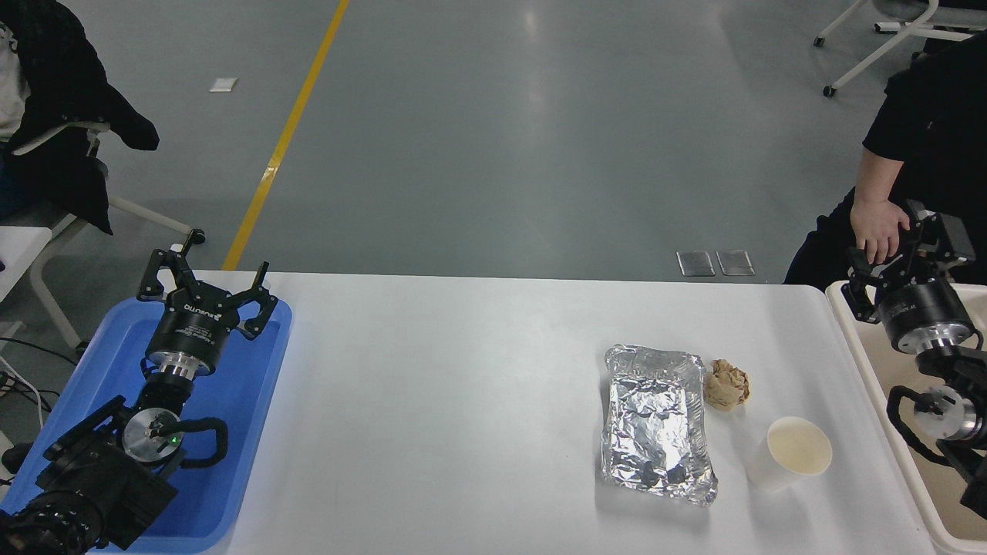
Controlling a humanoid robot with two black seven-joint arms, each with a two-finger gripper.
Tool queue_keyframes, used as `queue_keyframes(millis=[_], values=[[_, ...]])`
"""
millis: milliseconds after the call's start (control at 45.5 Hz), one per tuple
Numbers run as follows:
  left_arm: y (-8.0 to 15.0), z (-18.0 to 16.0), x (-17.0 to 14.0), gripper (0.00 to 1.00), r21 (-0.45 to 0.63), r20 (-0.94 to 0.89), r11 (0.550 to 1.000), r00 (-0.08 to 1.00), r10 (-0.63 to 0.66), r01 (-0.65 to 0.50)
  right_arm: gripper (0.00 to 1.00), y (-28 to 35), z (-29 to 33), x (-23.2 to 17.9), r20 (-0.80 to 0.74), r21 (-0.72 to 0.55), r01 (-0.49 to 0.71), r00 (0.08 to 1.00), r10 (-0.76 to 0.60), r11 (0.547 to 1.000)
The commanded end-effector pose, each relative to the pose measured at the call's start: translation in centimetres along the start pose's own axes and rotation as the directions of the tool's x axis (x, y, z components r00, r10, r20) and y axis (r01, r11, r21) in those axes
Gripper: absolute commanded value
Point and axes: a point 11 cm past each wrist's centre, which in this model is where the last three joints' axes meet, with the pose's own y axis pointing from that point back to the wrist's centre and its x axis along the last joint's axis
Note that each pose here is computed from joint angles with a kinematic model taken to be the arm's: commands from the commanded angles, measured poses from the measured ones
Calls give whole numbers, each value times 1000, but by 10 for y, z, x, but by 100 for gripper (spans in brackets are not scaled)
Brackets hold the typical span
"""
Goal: Pick up paper cup place in dustbin
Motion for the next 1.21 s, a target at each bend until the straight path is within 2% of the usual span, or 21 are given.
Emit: queue_keyframes(millis=[0, 198, 505, 791, 945, 1187], values=[[0, 0, 0, 100, 0, 0, 1000, 1000, 0, 0, 100, -21, -32, -1, -266, -151, 106, 953, -143, 983], [0, 0, 0, 100, 1, 1, 1000, 1000, -1, 1, 100, -36, -76, 13, -475, -286, 87, 852, -221, 954], [0, 0, -1, 100, 1, 0, 1000, 1000, -2, 2, 100, -45, -129, 7, -711, -513, 3, 558, -427, 859], [0, 0, 0, 100, 1, 1, 1000, 1000, -1, 1, 100, -31, -166, -34, -679, -657, 45, 400, -616, 753], [0, 0, -1, 100, 1, 0, 1000, 1000, -2, 2, 100, -11, -158, -52, -625, -739, 50, 322, -711, 672], [0, 0, 0, 100, 1, 1, 1000, 1000, -1, 1, 100, 24, -147, -69, -516, -832, 62, 276, -811, 551]])
